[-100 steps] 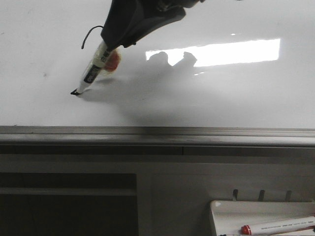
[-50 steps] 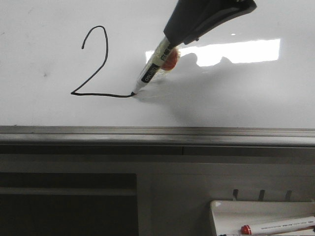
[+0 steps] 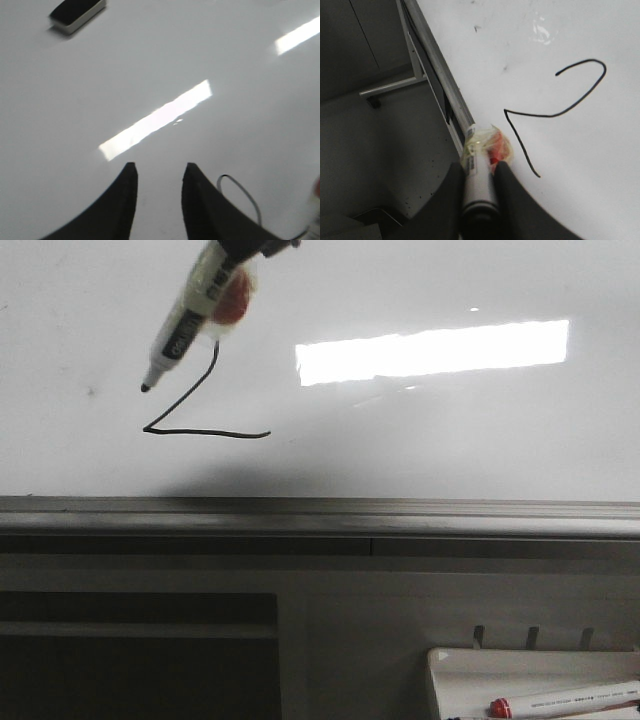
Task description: Write number 2 on whiteboard
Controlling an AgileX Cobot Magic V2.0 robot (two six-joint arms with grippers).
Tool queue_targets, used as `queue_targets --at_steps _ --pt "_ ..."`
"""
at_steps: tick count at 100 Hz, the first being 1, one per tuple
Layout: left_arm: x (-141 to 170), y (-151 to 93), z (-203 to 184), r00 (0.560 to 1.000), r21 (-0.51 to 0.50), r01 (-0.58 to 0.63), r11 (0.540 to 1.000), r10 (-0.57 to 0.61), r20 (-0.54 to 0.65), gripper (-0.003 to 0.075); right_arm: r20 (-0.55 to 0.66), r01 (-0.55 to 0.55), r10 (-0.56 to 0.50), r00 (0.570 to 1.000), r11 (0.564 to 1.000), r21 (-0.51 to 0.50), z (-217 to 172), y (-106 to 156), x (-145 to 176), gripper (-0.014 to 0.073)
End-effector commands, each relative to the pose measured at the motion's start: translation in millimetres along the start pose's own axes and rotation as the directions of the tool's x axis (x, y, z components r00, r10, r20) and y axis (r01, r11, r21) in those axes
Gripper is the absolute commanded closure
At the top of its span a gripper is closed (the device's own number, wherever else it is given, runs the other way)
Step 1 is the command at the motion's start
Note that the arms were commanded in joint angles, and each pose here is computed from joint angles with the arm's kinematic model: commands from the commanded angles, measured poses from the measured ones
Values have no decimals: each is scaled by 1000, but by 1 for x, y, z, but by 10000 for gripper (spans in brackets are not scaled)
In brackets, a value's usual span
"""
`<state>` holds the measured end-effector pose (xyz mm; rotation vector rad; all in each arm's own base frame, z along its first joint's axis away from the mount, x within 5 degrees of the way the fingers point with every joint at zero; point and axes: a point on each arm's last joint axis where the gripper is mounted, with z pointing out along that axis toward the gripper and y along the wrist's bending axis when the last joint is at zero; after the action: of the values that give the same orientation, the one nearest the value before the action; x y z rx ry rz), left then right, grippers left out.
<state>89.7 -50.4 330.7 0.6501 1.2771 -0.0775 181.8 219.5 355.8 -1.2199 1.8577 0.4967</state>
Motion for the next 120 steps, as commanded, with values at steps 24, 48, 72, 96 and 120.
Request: queue_targets --at_steps 24,48,72,96,120 --pt "10 -43 22 998 322 -31 946 47 -42 366 132 63 -60 989 998 -18 -16 15 -34 645" --pt "29 -56 41 980 383 -77 920 142 -143 366 145 93 -84 986 994 -58 -15 30 -37 645" --pt "41 -65 52 964 430 -96 897 191 -184 368 155 97 -84 984 992 -77 -14 36 -38 645" --pt "39 -66 52 968 431 -94 897 183 -170 488 117 94 -83 990 991 -92 -4 36 -35 645" --pt "39 -66 52 968 431 -92 898 182 -171 625 109 91 -81 991 992 -92 2 36 -34 645"
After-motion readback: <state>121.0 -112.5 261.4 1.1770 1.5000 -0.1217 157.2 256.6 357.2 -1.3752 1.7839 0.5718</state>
